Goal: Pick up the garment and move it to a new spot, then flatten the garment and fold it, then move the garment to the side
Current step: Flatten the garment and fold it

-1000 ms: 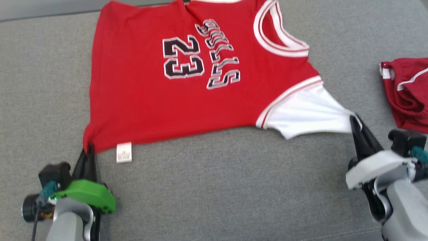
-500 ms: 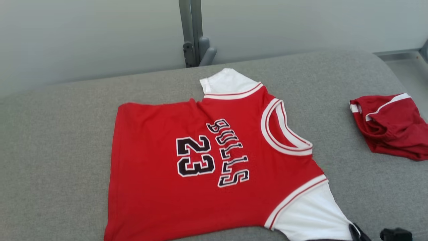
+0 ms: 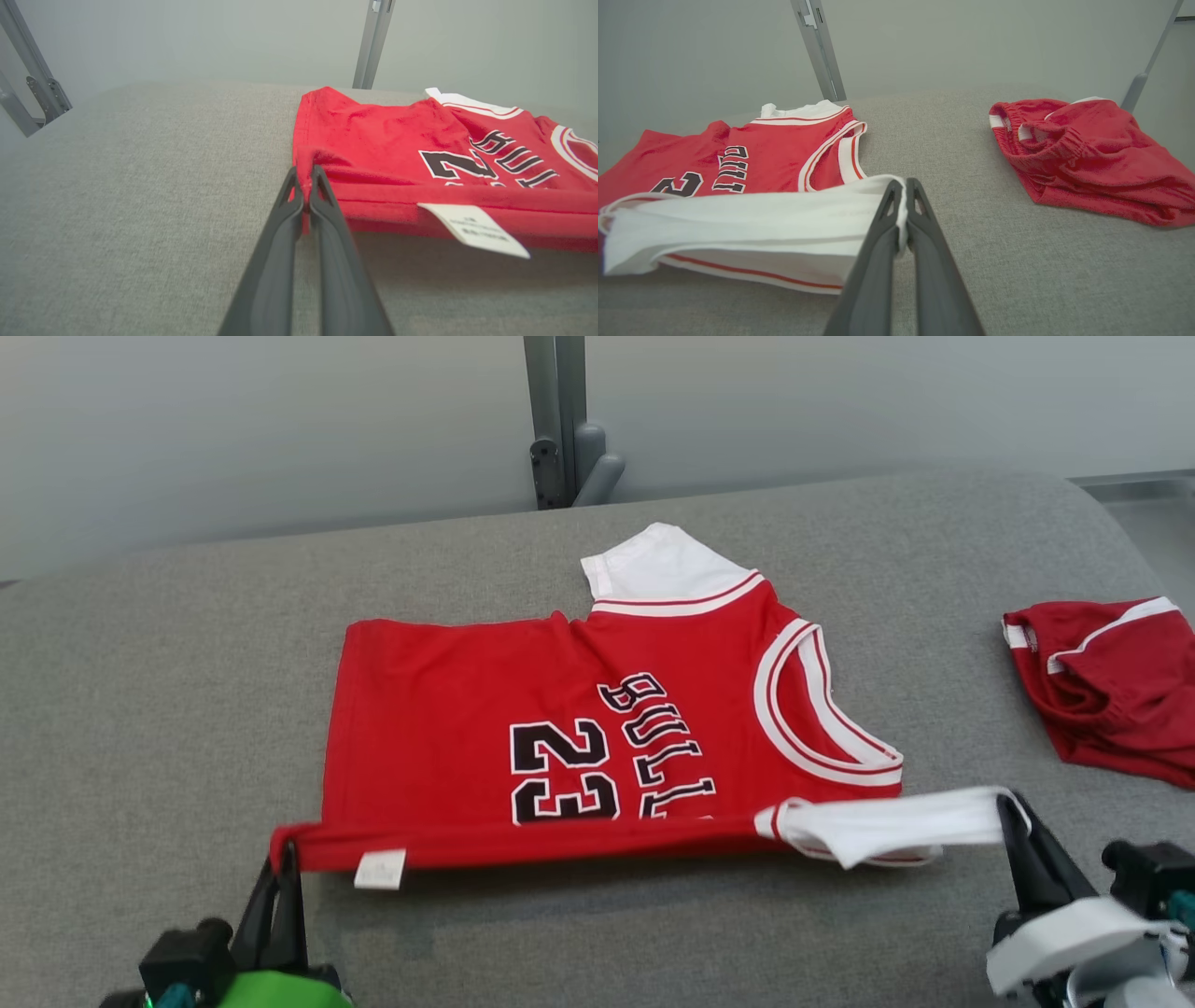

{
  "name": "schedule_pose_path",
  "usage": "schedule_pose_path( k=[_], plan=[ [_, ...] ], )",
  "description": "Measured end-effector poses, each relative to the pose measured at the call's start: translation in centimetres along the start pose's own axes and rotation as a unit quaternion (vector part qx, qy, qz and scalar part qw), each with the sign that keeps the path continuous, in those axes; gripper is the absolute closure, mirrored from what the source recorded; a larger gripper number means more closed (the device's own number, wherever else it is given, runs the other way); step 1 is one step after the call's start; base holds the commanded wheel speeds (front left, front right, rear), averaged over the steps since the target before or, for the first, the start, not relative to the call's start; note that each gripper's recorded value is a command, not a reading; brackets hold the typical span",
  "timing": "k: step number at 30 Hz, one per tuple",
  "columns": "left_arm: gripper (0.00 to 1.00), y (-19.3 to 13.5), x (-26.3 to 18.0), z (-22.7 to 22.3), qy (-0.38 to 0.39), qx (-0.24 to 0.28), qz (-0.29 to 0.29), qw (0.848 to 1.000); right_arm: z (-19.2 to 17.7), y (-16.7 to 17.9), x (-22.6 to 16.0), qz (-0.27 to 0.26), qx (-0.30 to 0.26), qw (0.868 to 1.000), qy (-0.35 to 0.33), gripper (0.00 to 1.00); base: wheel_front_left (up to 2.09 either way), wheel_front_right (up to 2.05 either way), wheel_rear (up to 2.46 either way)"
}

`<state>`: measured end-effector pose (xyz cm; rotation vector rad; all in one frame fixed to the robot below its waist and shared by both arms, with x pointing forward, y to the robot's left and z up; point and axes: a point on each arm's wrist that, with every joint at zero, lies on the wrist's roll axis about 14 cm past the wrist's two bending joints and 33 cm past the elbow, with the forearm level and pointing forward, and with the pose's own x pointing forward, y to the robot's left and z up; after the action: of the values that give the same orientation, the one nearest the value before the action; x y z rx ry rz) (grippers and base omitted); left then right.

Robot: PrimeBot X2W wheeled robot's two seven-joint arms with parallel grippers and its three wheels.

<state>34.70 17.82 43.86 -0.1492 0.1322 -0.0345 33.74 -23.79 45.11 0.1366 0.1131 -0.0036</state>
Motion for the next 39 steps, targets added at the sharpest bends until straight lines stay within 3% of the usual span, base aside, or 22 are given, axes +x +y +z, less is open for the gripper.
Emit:
schedule_pose_path(
  k=[3,6,18,26,27,28,29,33,39],
  plan=[
    [1.00,-0.9,2.3,2.9,-0.042,0.005,-0.014,0.999,2.6,0.9,2.4,0.016,-0.008,0.999,-0.036,1.00,0.00,0.00,0.00],
    [1.00,-1.4,4.0,2.7,-0.036,0.006,-0.023,0.999,3.5,1.9,4.7,0.035,-0.020,0.998,-0.044,1.00,0.00,0.00,0.00],
    [1.00,-2.3,10.5,-0.1,0.017,0.027,-0.042,0.999,2.2,2.9,12.8,0.056,-0.059,0.997,-0.006,1.00,0.00,0.00,0.00],
    [1.00,-1.3,12.1,-1.4,0.035,0.027,-0.028,0.999,-0.3,3.1,15.1,0.054,-0.059,0.996,0.029,1.00,0.00,0.00,0.00],
    [1.00,-1.2,12.1,-1.5,0.037,0.025,-0.026,0.999,-0.5,3.0,15.1,0.051,-0.054,0.997,0.032,0.18,0.00,0.00,0.00],
    [0.22,-1.0,12.0,-1.6,0.039,0.024,-0.021,0.999,-0.6,2.8,15.1,0.045,-0.050,0.997,0.033,0.00,0.00,0.00,0.00],
    [0.00,-0.8,11.9,-1.4,0.036,0.021,-0.015,0.999,-0.3,2.8,15.1,0.042,-0.046,0.998,0.029,0.00,0.00,0.00,0.00],
    [0.00,-0.7,11.2,-0.5,0.022,0.015,-0.007,1.000,1.8,2.2,14.6,0.029,-0.042,0.999,-0.004,0.00,0.00,0.00,0.00],
    [0.00,0.1,8.0,-1.7,0.033,-0.006,0.015,0.999,-0.9,1.7,10.6,0.017,-0.025,0.999,0.025,0.00,0.00,0.00,0.00]
  ],
)
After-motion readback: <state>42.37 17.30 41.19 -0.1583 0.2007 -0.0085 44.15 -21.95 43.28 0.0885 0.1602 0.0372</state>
